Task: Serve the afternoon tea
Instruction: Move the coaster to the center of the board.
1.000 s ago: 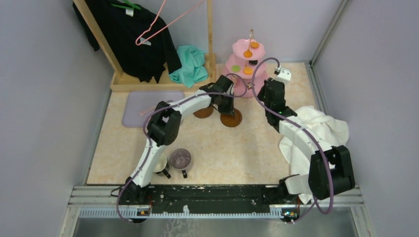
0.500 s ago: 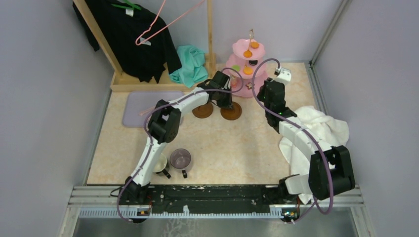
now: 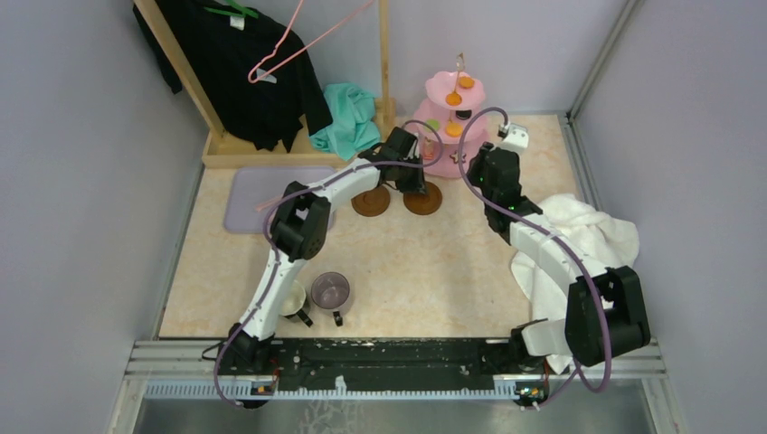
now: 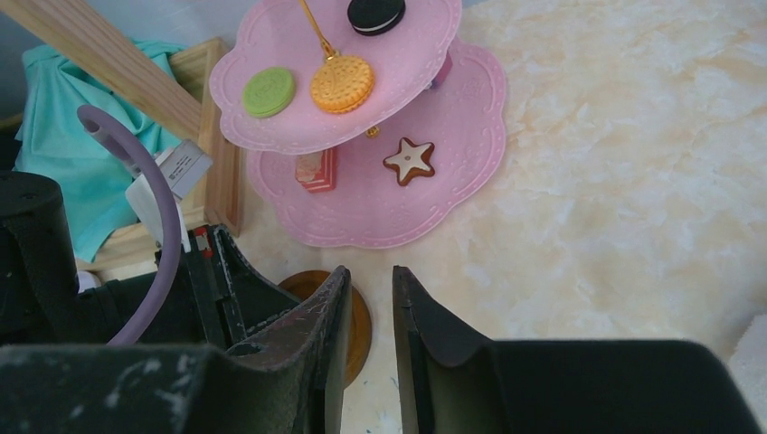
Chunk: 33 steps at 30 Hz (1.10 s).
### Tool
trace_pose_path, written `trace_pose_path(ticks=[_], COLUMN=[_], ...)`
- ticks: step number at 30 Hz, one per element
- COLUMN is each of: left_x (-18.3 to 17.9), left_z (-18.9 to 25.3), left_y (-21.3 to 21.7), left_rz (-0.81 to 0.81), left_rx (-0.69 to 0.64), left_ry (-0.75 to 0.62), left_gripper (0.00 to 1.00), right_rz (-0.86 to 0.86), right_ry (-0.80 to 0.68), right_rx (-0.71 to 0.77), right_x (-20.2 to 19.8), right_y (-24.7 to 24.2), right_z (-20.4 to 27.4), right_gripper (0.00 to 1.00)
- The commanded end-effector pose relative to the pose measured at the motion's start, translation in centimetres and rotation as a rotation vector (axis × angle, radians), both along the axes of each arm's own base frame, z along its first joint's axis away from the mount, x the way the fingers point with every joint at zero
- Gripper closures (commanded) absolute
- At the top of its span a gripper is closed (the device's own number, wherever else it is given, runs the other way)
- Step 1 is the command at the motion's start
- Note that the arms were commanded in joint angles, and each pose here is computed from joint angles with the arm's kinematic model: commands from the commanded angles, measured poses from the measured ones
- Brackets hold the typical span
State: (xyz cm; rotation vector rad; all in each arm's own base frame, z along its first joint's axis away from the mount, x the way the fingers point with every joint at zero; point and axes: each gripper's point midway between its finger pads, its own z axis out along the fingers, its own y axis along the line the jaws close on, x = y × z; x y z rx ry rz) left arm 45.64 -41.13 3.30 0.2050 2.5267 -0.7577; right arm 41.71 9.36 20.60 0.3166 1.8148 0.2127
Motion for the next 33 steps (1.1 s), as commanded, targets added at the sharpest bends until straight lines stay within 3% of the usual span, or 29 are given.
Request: trace_pose_path(ticks=[1, 4, 12, 26, 30, 33], left_x=[0.3, 0.2, -1.1, -3.8, -4.6, -5.0], left_z=[-1.3, -0.2, 3.0, 12.2, 14.1, 15.2], left_y=[2.7, 3.1, 4.6, 6.5, 9.7, 14.5], left_rz=[0.034, 0.035, 0.049, 0.103, 0.214, 0.388], left_rx=[0.087, 0.095, 0.100, -0.021, 0.012, 0.055], left_ry=[-0.012, -0.035, -0.067, -0.165, -0.210, -0.247], left_gripper=[0.75, 0.70, 0.68, 0.64, 0.62, 0.55], right_rz=[0.036, 0.045, 0.084, 0.194, 0.282, 0.353], right_ry=[-0.090, -0.081, -0.065, -0.032, -0.020, -0.012], right_rx=[0.013, 0.006, -0.053, -0.131, -0.173, -0.202], right_x=[0.7, 0.7, -0.2, -4.6, -7.8, -10.5], right_y=[1.3, 1.8, 3.6, 7.4, 10.3, 12.9], right_z=[3.8, 3.5, 4.0, 4.8, 4.8, 4.6], right_gripper=[0.75, 0.75, 0.72, 0.65, 0.63, 0.60])
